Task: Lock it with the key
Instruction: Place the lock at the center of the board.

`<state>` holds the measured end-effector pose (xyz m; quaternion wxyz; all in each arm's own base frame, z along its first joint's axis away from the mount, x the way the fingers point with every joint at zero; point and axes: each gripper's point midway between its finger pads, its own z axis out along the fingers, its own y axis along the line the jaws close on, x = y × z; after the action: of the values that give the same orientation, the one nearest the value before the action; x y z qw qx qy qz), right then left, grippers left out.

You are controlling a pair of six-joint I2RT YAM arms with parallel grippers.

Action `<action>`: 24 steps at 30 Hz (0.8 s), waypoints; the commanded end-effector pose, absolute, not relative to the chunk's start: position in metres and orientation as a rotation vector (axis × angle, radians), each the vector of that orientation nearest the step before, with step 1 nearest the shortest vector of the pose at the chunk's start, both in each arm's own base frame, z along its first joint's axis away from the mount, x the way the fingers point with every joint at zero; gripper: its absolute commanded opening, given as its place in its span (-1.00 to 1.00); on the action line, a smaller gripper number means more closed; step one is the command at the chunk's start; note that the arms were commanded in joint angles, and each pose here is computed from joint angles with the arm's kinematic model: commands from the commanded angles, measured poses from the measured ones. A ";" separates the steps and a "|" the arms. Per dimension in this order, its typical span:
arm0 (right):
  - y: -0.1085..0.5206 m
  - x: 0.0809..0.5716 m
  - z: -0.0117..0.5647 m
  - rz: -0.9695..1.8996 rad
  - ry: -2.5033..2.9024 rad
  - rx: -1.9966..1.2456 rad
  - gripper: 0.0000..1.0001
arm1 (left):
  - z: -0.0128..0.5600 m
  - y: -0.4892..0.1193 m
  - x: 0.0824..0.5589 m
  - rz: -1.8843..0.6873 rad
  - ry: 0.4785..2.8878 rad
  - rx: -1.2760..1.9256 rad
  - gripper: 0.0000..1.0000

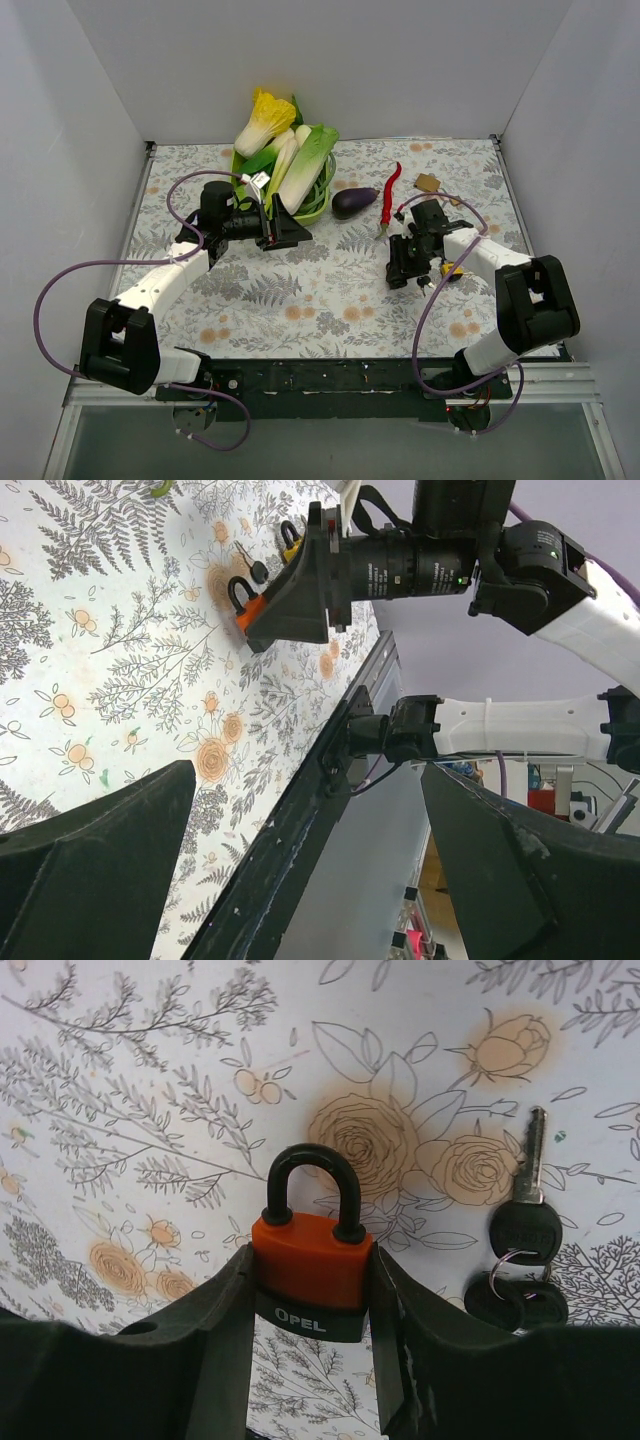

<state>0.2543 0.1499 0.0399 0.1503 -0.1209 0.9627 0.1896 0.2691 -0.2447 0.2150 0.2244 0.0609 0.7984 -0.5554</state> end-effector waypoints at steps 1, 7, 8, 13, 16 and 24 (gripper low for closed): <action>0.149 0.269 0.036 0.521 2.755 -0.164 -0.97 | 0.236 -0.243 0.268 -1.522 2.133 0.235 0.96; 0.145 0.267 0.027 0.488 2.776 -0.074 -0.93 | 0.233 -0.243 0.269 -1.518 2.140 0.237 0.96; 0.146 0.267 0.026 0.496 2.776 -0.067 -0.85 | 0.233 -0.243 0.270 -1.518 2.139 0.238 0.96; 0.141 0.270 0.021 0.452 2.782 -0.022 -0.18 | 0.232 -0.243 0.270 -1.516 2.137 0.236 0.96; 0.140 0.269 0.022 0.452 2.788 -0.017 0.28 | 0.233 -0.242 0.270 -1.502 2.141 0.246 0.96; 0.152 0.281 0.055 0.530 2.732 -0.062 0.66 | 0.244 -0.234 0.272 -1.445 2.117 0.298 0.96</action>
<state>0.2696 0.1484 0.0312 0.1588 -0.0156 0.9712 0.1769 0.2702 -0.2408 0.2160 0.2332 0.0785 0.8017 -0.5447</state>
